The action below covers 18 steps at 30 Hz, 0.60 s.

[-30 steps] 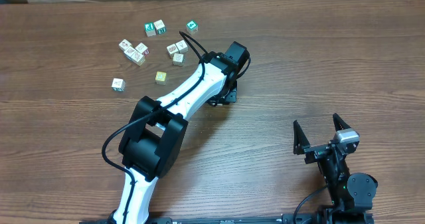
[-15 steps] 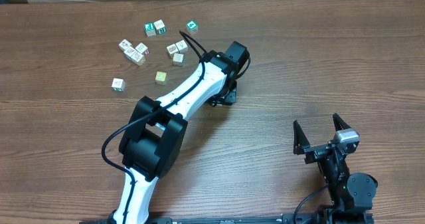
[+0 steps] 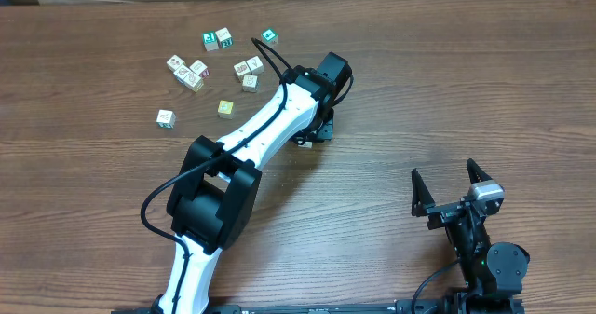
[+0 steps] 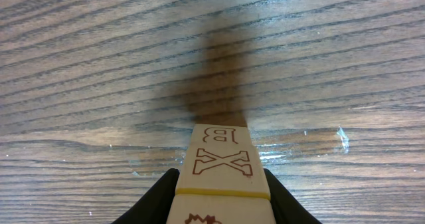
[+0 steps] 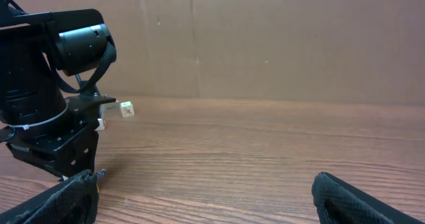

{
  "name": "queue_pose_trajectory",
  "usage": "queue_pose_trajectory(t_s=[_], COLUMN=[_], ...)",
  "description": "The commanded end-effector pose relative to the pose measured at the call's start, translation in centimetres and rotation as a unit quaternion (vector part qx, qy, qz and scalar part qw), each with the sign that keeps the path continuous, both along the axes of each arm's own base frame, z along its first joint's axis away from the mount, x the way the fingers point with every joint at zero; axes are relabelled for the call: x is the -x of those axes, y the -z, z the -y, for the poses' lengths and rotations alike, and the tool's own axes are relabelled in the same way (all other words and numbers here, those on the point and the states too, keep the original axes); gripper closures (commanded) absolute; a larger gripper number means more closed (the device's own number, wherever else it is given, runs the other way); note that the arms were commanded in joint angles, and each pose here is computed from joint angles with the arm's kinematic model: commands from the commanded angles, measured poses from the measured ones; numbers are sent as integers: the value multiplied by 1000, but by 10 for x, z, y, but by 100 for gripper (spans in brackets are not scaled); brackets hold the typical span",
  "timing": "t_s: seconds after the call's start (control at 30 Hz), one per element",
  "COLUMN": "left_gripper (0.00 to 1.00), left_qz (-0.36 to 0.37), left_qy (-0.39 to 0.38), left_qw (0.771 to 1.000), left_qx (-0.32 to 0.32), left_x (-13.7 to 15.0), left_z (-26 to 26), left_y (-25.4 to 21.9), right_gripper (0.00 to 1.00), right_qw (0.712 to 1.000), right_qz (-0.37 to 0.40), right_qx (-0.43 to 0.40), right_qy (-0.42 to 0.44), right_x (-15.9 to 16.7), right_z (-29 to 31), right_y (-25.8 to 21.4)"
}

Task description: Form a tower

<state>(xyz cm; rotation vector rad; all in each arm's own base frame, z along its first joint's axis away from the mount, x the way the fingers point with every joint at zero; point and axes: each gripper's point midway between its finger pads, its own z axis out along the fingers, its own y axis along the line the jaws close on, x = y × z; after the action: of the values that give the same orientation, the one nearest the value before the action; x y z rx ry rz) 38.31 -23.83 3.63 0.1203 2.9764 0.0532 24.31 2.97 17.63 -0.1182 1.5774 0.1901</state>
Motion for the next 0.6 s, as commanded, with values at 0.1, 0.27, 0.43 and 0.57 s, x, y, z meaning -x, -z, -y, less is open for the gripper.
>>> queue_pose_trajectory(t_s=[0.1,0.27,0.43,0.57], left_gripper=[69,70,70,68], left_qz=[4,3,9,14], left_qy=[10,10,10,10], left_qw=[1000,1000,1000,1000], left_qx=[3,2,6,9], left_x=[-4,-4,-5,-5], left_z=[3,3,4,4], left_y=[-3,-3,-8,-14], right_gripper=[0,0,0,0], right_qw=[1000,1000,1000,1000], right_qz=[2,2,2,2], right_qx=[-1,-1,-1,-1], right_qy=[3,3,3,3], right_x=[0,0,0,0], right_z=[1,1,1,1], right_y=[2,2,2,2])
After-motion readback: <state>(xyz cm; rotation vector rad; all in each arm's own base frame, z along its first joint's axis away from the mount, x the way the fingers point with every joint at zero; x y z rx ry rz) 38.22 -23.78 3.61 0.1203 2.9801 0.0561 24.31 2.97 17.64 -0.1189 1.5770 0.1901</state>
